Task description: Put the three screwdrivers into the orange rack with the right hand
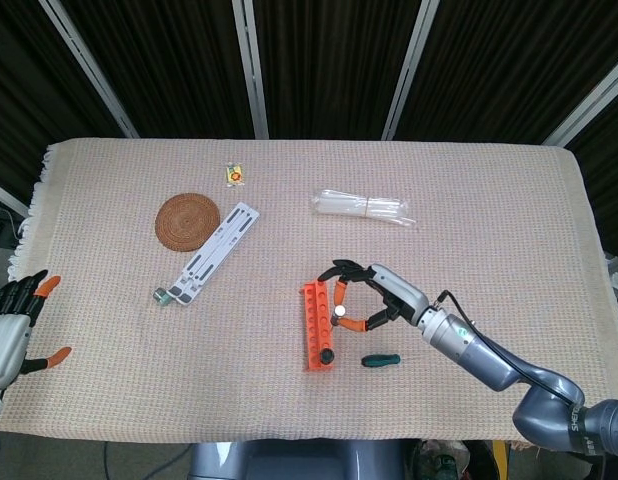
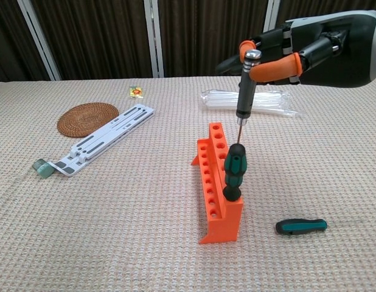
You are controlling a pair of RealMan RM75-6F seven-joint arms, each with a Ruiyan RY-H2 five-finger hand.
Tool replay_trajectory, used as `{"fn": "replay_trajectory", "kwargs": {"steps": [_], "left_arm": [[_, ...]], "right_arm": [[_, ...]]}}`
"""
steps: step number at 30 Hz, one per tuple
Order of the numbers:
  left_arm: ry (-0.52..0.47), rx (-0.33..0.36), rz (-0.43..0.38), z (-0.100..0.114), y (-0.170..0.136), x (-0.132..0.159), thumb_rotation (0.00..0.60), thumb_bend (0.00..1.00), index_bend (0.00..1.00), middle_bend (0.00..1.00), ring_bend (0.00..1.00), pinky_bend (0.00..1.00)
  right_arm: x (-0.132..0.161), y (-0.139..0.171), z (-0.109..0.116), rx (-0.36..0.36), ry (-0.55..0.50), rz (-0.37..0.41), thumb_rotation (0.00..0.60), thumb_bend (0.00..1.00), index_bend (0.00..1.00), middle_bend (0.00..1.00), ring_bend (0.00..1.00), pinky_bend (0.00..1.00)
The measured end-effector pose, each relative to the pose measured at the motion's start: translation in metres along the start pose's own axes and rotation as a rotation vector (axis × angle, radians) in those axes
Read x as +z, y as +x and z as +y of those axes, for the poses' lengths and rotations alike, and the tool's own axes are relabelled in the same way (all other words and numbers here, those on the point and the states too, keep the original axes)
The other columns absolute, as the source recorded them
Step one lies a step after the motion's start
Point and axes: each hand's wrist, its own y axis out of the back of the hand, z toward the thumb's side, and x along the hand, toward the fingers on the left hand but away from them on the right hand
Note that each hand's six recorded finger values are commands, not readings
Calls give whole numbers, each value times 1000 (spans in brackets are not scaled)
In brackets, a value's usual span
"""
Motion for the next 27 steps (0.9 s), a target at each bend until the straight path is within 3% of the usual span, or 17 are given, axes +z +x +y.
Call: {"fn": "replay_trajectory", "kwargs": {"steps": [16,27], "left_arm": [[-7,-4,0,-3,0,-1,600,152,83,0,0,0],[-7,-10,9,-6,0,-4,600,152,83,0,0,0]], "right_arm": [[14,-1,-6,21,-9,19,600,455,656,221,0,0],[6,-9,-10,29,-19,-1,600,454,657,221,0,0]]}}
